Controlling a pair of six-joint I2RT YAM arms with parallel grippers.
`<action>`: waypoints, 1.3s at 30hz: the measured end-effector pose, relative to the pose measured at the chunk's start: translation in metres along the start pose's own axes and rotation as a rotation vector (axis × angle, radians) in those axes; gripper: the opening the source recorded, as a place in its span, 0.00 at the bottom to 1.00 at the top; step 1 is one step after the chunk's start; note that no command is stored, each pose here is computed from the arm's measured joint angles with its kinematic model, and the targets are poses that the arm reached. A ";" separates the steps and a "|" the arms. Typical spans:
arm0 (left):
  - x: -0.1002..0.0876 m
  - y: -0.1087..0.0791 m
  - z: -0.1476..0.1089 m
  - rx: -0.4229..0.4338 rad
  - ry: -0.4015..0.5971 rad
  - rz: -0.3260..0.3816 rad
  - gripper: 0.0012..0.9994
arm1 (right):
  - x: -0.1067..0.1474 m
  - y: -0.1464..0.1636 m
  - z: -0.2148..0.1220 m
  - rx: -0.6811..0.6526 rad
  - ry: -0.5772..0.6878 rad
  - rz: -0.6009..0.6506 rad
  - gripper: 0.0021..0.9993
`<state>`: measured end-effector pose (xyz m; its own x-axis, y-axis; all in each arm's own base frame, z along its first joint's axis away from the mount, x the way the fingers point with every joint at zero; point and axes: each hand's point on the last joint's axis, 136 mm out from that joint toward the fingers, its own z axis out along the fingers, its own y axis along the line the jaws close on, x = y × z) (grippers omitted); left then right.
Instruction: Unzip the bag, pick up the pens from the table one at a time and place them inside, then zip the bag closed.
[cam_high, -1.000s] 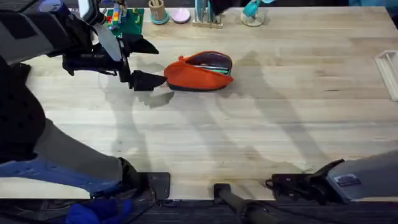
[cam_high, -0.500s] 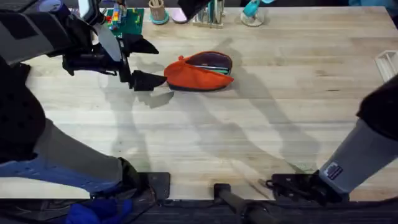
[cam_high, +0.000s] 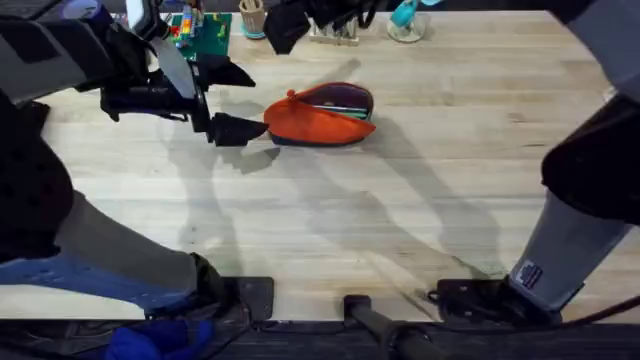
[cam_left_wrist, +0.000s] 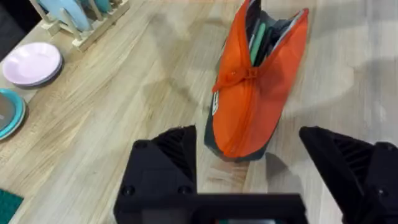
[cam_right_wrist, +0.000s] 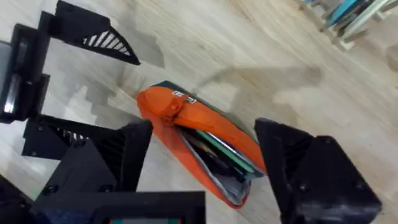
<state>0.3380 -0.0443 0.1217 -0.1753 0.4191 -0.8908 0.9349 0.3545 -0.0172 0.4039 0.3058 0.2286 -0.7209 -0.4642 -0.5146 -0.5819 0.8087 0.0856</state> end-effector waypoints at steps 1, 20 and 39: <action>0.000 0.000 0.000 0.000 0.000 0.000 0.99 | 0.001 0.001 0.002 -0.001 0.004 0.002 1.00; 0.000 0.000 0.000 0.000 0.000 0.000 0.99 | 0.014 0.023 0.020 -0.021 0.065 -0.007 1.00; 0.000 0.000 0.000 0.000 0.000 0.000 0.99 | 0.022 0.028 0.045 0.003 0.112 0.014 1.00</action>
<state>0.3380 -0.0443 0.1218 -0.1753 0.4191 -0.8908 0.9349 0.3545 -0.0172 0.3880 0.3345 0.1813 -0.7669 -0.4900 -0.4144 -0.5702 0.8166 0.0896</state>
